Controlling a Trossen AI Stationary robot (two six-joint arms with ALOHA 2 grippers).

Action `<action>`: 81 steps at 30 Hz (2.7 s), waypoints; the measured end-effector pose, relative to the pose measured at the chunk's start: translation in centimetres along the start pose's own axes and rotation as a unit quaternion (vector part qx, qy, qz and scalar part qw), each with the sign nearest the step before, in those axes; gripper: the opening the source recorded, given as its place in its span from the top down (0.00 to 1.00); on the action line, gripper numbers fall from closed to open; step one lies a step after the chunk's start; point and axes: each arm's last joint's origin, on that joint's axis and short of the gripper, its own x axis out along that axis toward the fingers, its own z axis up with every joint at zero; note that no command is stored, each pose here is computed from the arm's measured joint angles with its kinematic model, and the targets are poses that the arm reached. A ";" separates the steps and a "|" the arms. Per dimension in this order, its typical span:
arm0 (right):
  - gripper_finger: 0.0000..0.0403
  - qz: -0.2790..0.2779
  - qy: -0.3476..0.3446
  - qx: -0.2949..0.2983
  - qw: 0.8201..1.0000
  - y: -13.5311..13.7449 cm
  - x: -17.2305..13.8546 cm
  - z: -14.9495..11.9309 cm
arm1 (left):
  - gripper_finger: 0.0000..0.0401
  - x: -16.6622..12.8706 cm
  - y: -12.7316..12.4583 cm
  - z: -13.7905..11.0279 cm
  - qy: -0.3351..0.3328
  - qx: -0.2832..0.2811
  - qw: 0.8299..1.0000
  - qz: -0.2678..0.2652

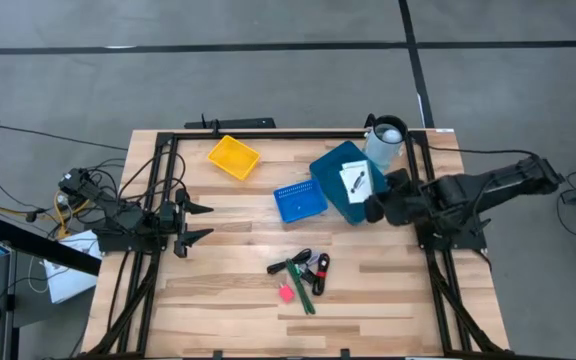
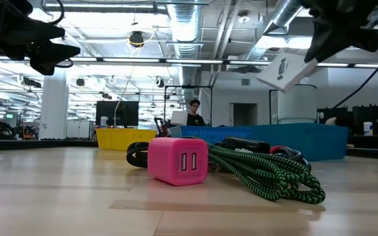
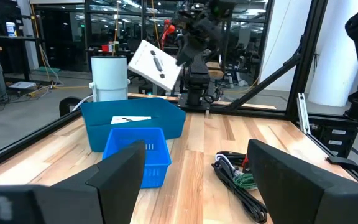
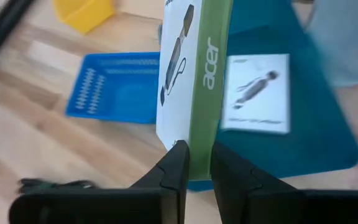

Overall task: Pick and place items into bin
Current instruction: Put the SD card reader box into the dark blue bin, then put the pink charger adapter into the yellow bin

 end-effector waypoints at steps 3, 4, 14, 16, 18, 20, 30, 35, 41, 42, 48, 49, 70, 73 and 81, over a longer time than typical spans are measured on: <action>0.87 -0.020 0.013 -0.008 1.000 -0.7 0.5 0.9 | 0.32 0.0 0.0 0.0 0.000 0.000 1.000 0.000; 0.87 -0.024 0.017 -0.012 0.999 -0.8 0.7 1.2 | 0.32 0.0 0.0 0.0 0.000 0.000 1.000 0.000; 0.87 -0.037 0.092 -0.050 0.994 -2.1 3.1 3.7 | 0.32 0.0 0.0 0.0 0.000 0.000 1.000 0.000; 0.87 -0.032 0.105 -0.059 0.992 -2.2 3.8 4.1 | 0.32 0.0 0.0 0.0 0.000 0.000 1.000 0.000; 0.87 -0.031 0.117 -0.069 0.990 -2.4 4.4 4.5 | 0.32 0.0 0.0 0.0 0.000 0.000 1.000 0.000; 0.87 -0.033 0.130 -0.076 0.988 -2.5 5.1 4.9 | 0.32 0.0 0.0 0.0 0.000 0.000 1.000 0.000; 0.86 -0.042 0.183 -0.094 0.978 -3.2 7.8 5.9 | 0.32 0.0 0.0 0.0 0.000 0.000 1.000 0.000; 0.82 -0.041 0.183 -0.101 0.977 -3.1 8.3 6.0 | 0.32 0.0 0.0 0.0 0.000 0.000 1.000 0.000; 0.74 -0.041 0.174 -0.110 0.978 -3.0 8.5 6.2 | 0.32 0.0 0.0 0.0 0.000 0.000 1.000 0.000; 0.73 -0.041 0.174 -0.110 0.978 -3.0 8.5 6.2 | 0.32 0.0 0.0 0.0 0.000 0.000 1.000 0.000; 0.64 -0.037 0.169 -0.107 0.979 -2.8 8.5 6.2 | 0.32 0.0 0.0 0.0 0.000 0.000 1.000 0.000; 0.63 -0.037 0.169 -0.107 0.979 -2.8 8.5 6.2 | 0.32 0.0 0.0 0.0 0.000 0.000 1.000 0.000; 0.62 0.151 0.076 -0.281 0.945 3.9 6.4 3.1 | 0.32 0.0 0.0 0.0 0.000 0.000 1.000 0.000; 0.62 0.211 0.055 -0.308 0.926 5.8 5.2 1.6 | 0.32 0.0 0.0 0.0 0.000 0.000 1.000 0.000; 0.66 0.299 -0.011 -0.347 0.889 9.2 1.0 -3.3 | 0.32 0.0 0.0 0.0 0.000 0.000 1.000 0.000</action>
